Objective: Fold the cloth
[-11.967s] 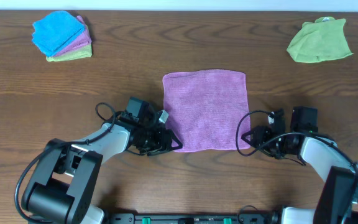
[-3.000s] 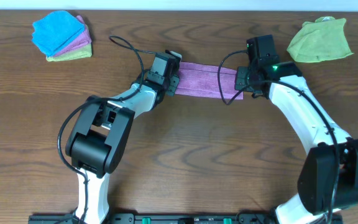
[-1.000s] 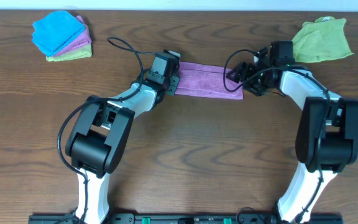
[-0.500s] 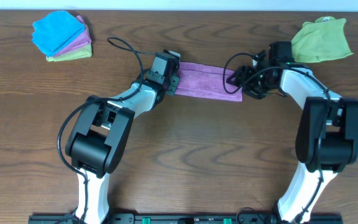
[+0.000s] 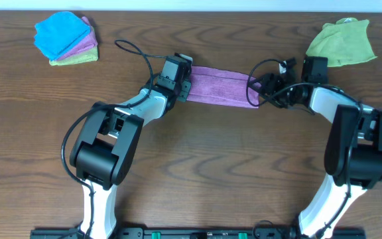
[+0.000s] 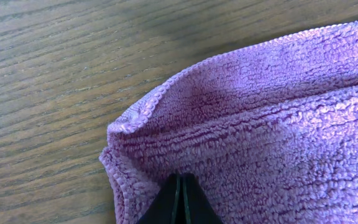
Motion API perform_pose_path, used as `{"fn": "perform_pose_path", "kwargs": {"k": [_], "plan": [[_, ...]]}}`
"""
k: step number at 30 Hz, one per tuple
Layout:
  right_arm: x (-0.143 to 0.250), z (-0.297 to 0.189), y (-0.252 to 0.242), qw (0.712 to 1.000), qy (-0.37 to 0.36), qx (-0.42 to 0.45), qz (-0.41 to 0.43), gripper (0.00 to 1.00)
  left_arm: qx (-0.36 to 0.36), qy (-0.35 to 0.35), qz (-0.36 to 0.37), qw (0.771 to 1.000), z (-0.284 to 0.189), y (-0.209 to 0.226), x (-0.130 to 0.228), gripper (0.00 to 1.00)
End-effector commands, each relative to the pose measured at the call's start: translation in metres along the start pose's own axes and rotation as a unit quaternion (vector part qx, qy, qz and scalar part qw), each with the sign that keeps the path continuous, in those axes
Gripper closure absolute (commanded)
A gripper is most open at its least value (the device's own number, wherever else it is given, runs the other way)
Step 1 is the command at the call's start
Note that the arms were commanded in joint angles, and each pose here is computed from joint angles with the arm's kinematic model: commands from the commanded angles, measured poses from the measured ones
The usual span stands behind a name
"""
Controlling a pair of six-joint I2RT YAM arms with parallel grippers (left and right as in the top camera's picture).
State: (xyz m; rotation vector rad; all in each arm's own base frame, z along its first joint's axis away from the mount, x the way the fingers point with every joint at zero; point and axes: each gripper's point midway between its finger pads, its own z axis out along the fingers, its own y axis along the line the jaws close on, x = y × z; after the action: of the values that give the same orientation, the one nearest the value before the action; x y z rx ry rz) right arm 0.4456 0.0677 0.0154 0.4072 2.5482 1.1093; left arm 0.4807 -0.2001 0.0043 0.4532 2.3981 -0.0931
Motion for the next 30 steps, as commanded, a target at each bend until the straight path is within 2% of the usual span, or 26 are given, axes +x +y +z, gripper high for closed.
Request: {"fn": "perform_pose_path", "kwargs": {"k": [1, 7, 15, 17, 19, 21, 25, 30], "plan": [[0.052, 0.023, -0.066, 0.992, 0.052, 0.090, 0.075, 0.29, 0.001, 0.024, -0.002, 1.000, 0.009, 0.000, 0.017, 0.94], [0.070, 0.037, -0.073, 0.989, 0.078, 0.097, 0.084, 0.35, 0.001, 0.024, -0.002, 1.000, 0.009, 0.000, 0.017, 0.94], [0.073, 0.042, -0.073, 0.988, 0.081, 0.102, 0.078, 0.43, 0.001, 0.024, -0.002, 1.000, 0.009, 0.000, 0.017, 0.94], [0.074, 0.043, -0.074, 0.988, 0.080, 0.107, 0.076, 0.49, 0.001, 0.024, -0.002, 1.000, 0.009, 0.000, 0.017, 0.94], [0.073, 0.043, -0.076, 0.988, 0.079, 0.113, 0.075, 0.60, 0.001, 0.024, -0.002, 1.000, 0.009, 0.000, 0.017, 0.94], [0.072, 0.043, -0.077, 0.987, 0.076, 0.117, 0.075, 0.75, 0.001, 0.024, -0.002, 1.000, 0.009, 0.000, 0.017, 0.95], [0.069, 0.043, -0.077, 0.987, 0.069, 0.117, 0.080, 0.98, 0.001, 0.026, -0.002, 1.000, 0.009, 0.000, 0.018, 0.94], [0.064, 0.044, -0.065, 0.990, 0.070, 0.093, 0.081, 0.98, 0.001, 0.039, -0.001, 0.999, 0.008, 0.001, 0.025, 0.94]]}}
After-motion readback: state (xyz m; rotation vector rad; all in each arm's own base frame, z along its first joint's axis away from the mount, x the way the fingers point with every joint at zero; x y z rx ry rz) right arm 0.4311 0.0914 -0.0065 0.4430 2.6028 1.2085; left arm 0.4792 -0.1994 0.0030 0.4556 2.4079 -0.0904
